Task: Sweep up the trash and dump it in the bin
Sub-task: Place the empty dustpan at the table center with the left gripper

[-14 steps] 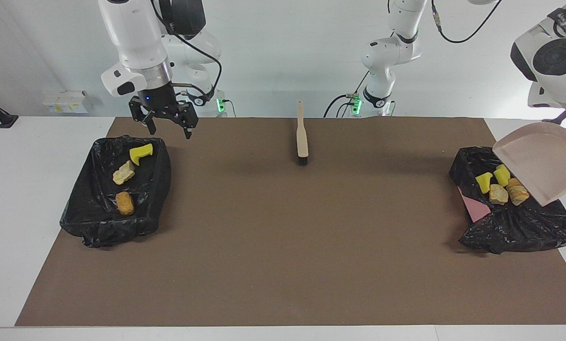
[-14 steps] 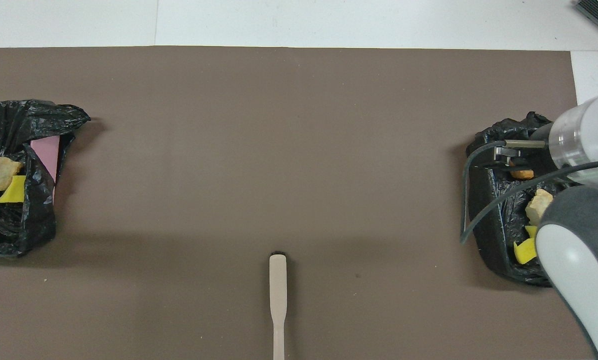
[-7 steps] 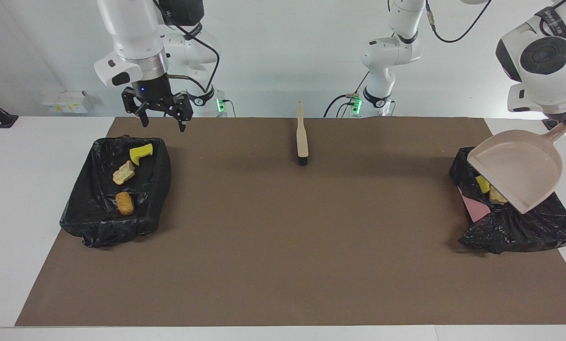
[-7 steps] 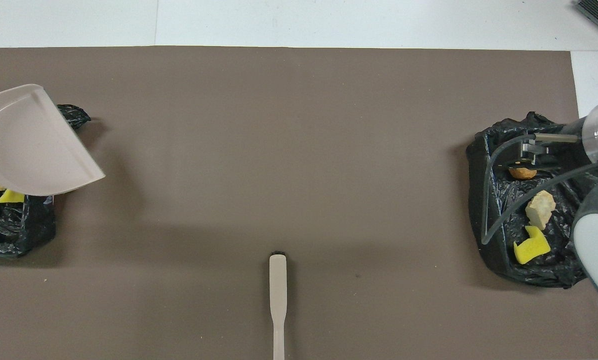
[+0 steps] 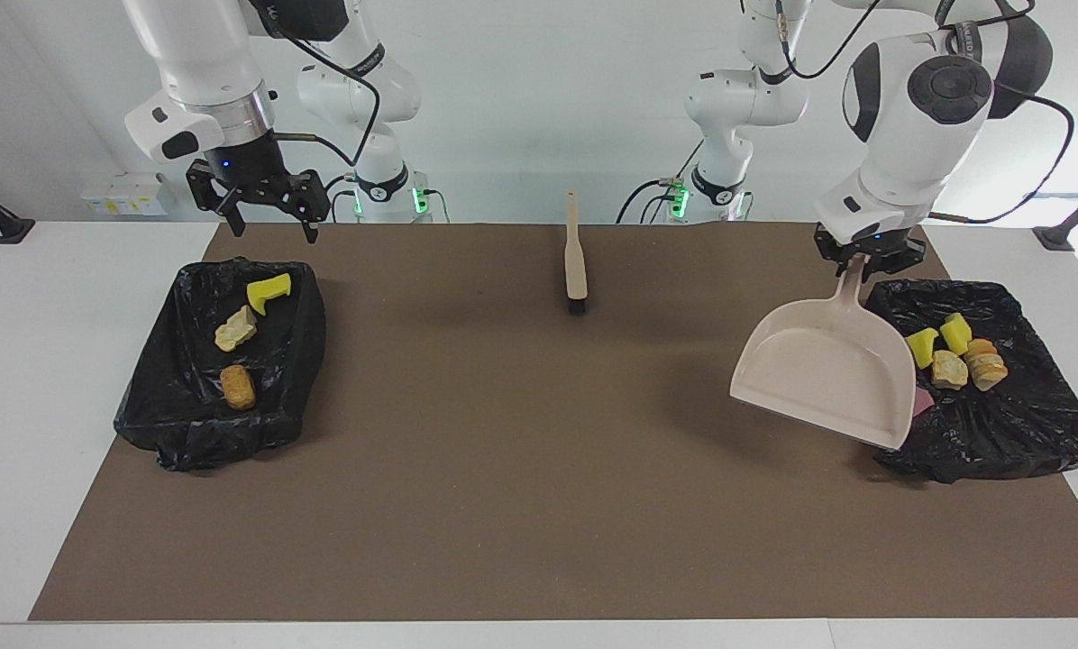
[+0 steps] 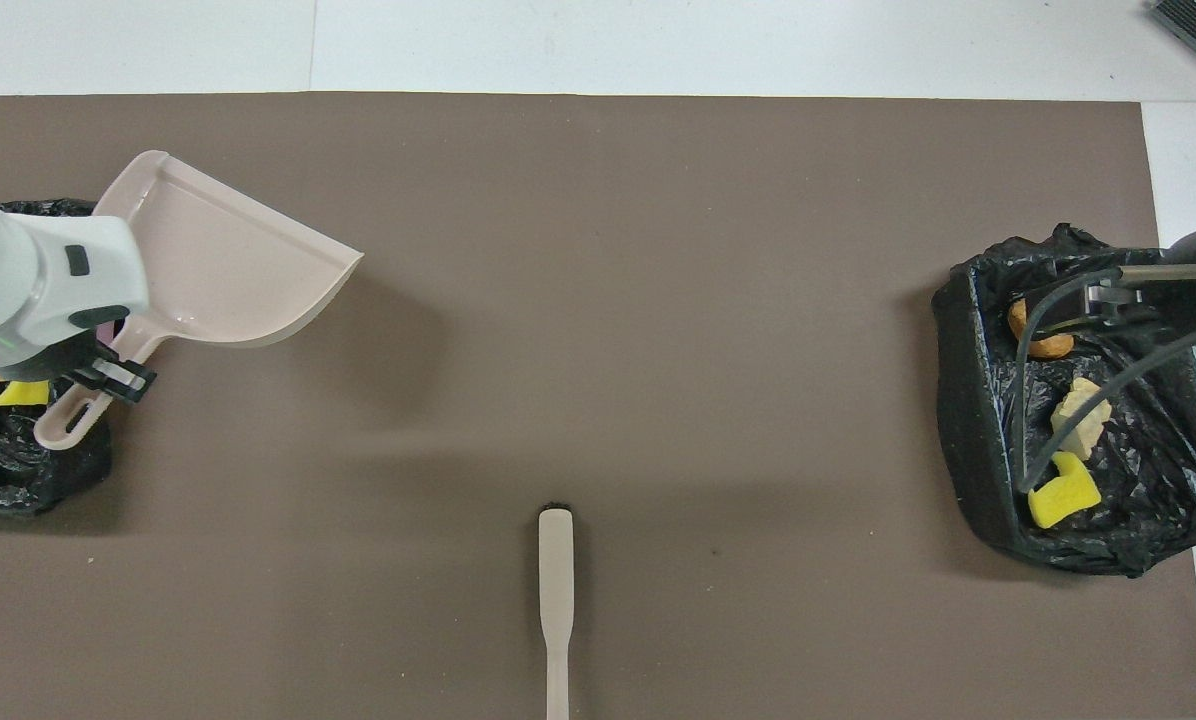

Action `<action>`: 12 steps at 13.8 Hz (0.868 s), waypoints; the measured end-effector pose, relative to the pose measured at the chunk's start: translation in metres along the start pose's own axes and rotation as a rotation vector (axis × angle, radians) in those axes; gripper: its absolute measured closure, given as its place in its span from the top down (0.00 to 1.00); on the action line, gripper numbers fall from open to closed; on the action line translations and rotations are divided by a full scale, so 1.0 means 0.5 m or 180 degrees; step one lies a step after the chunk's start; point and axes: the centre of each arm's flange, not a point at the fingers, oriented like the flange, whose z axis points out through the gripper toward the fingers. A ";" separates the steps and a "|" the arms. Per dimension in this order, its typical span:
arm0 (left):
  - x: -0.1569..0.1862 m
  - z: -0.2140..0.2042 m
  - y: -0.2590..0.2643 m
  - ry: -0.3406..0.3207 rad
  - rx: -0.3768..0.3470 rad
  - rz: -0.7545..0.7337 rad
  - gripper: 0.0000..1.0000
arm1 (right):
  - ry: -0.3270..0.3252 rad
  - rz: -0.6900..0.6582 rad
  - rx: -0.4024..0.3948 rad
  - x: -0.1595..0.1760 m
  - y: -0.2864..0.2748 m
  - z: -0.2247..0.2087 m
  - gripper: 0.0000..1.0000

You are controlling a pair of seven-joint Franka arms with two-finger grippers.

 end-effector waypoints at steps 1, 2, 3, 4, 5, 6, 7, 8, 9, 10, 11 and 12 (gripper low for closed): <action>0.008 -0.004 0.032 0.0040 -0.0143 -0.0139 0.31 | 0.0003 -0.0006 0.0000 0.000 -0.002 -0.001 1.00; 0.016 -0.008 0.067 0.0059 -0.0254 -0.0269 0.31 | 0.0005 -0.0010 0.0001 -0.001 -0.004 -0.002 1.00; 0.025 -0.010 0.107 0.0064 -0.0329 -0.0378 0.31 | 0.0005 -0.0013 0.0001 -0.001 -0.005 -0.002 1.00; 0.039 -0.010 0.158 0.0065 -0.0373 -0.0466 0.31 | 0.0004 -0.0015 0.0000 -0.001 -0.005 -0.002 1.00; 0.054 -0.009 0.204 0.0095 -0.0395 -0.0534 0.31 | 0.0003 -0.0017 0.0000 -0.001 -0.006 -0.002 1.00; 0.071 -0.008 0.247 0.0154 -0.0437 -0.0603 0.31 | 0.0002 -0.0023 0.0000 -0.002 -0.008 -0.002 1.00; 0.088 -0.004 0.285 0.0219 -0.0481 -0.0645 0.31 | 0.0003 -0.0033 0.0000 -0.002 -0.011 -0.002 1.00; 0.106 0.005 0.322 0.0271 -0.0527 -0.0659 0.31 | 0.0004 -0.0047 0.0000 -0.003 -0.016 -0.003 1.00; 0.126 0.021 0.359 0.0299 -0.0576 -0.0702 0.31 | 0.0005 -0.0062 0.0001 -0.004 -0.021 -0.003 1.00; 0.151 0.043 0.397 0.0326 -0.0614 -0.0785 0.31 | 0.0007 -0.0071 0.0001 -0.005 -0.024 -0.004 1.00; 0.178 0.072 0.434 0.0360 -0.0638 -0.0858 0.31 | 0.0009 -0.0074 0.0001 -0.005 -0.025 -0.005 1.00; 0.205 0.105 0.469 0.0391 -0.0659 -0.0895 0.31 | 0.0010 -0.0073 0.0001 -0.005 -0.025 -0.005 1.00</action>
